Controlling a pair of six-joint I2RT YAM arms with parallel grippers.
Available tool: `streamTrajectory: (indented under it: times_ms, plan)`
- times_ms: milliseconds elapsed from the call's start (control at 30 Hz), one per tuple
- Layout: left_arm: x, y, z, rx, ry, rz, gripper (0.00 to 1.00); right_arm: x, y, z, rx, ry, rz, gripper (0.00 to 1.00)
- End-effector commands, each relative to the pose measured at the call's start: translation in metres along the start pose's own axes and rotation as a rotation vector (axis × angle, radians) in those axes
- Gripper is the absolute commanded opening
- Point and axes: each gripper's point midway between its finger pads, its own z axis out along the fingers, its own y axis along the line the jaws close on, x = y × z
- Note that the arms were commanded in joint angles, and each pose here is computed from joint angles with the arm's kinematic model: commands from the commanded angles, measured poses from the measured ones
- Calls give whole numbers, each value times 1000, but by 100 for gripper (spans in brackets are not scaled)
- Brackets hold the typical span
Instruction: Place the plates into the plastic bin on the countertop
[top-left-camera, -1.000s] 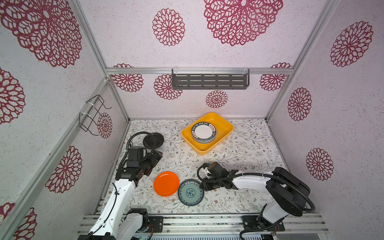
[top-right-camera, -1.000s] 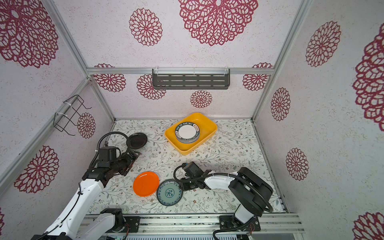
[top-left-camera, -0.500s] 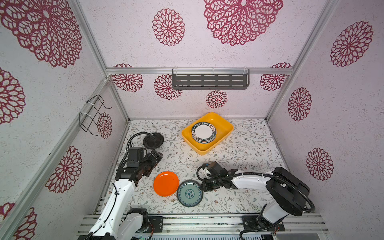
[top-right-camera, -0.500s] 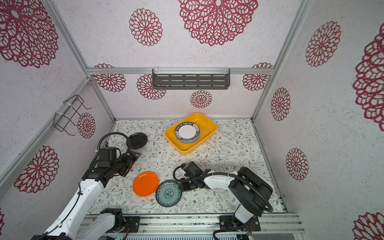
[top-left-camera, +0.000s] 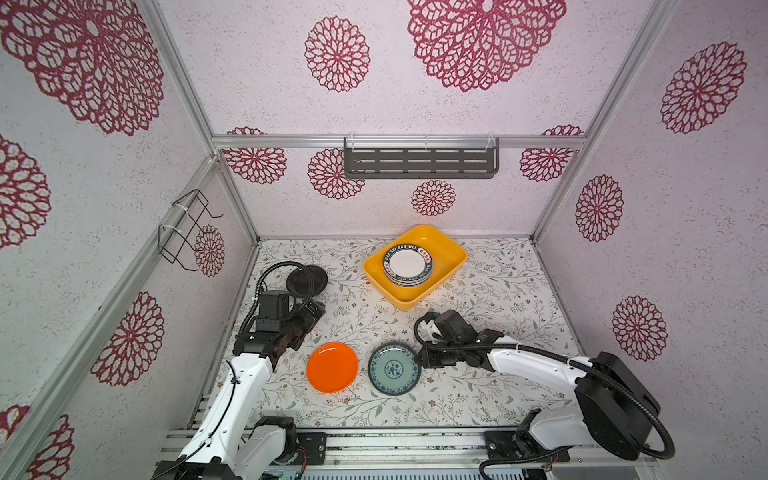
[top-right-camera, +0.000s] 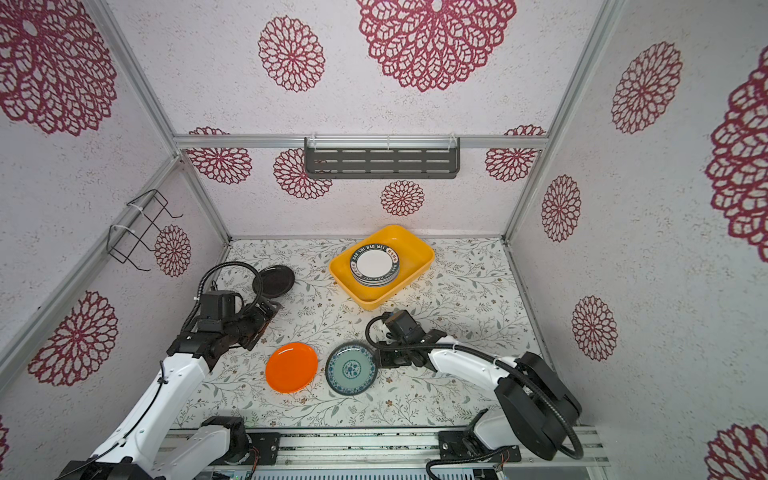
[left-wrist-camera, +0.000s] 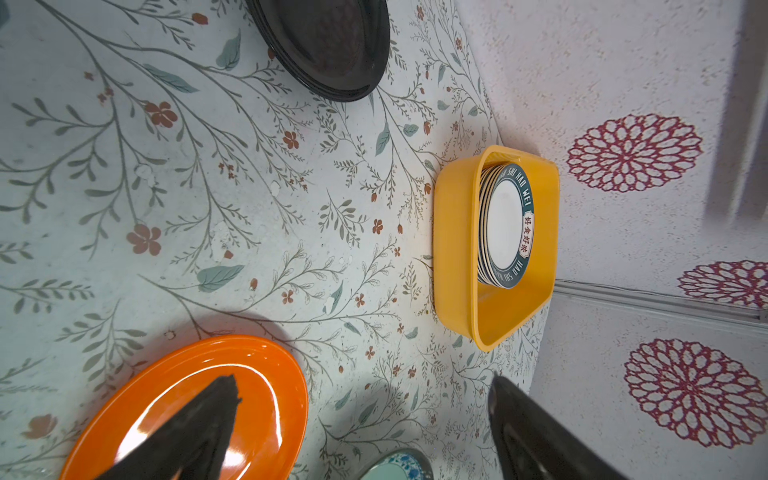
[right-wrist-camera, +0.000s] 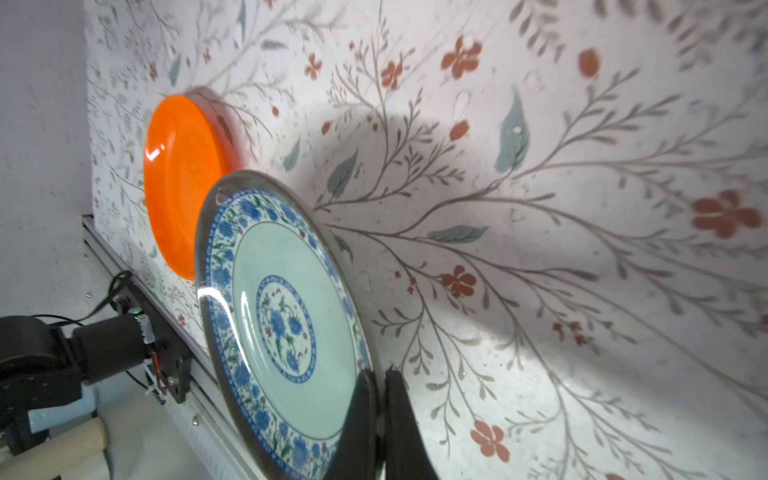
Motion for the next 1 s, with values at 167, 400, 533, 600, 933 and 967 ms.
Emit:
streamTrajectory:
  times_ms: [167,400,533,600,933,967]
  plan:
    - [23,-62,-2,139,-65,92,97,-39,9,-46,-79,-101,6,0]
    - [74,-117,5,245,-25,234,97,-59,8,-65,-71,-117,-7,0]
    - [92,-144,7,281,6,316,97,-65,11,-73,-96,-140,18,0]
    - [95,-154,9,291,5,351,97,-70,10,-75,-95,-157,29,0]
    - [61,-205,22,342,-54,479,97,-116,10,-95,-94,-279,74,0]
    - [54,-210,24,348,-56,483,97,-122,10,-96,-94,-290,78,0]
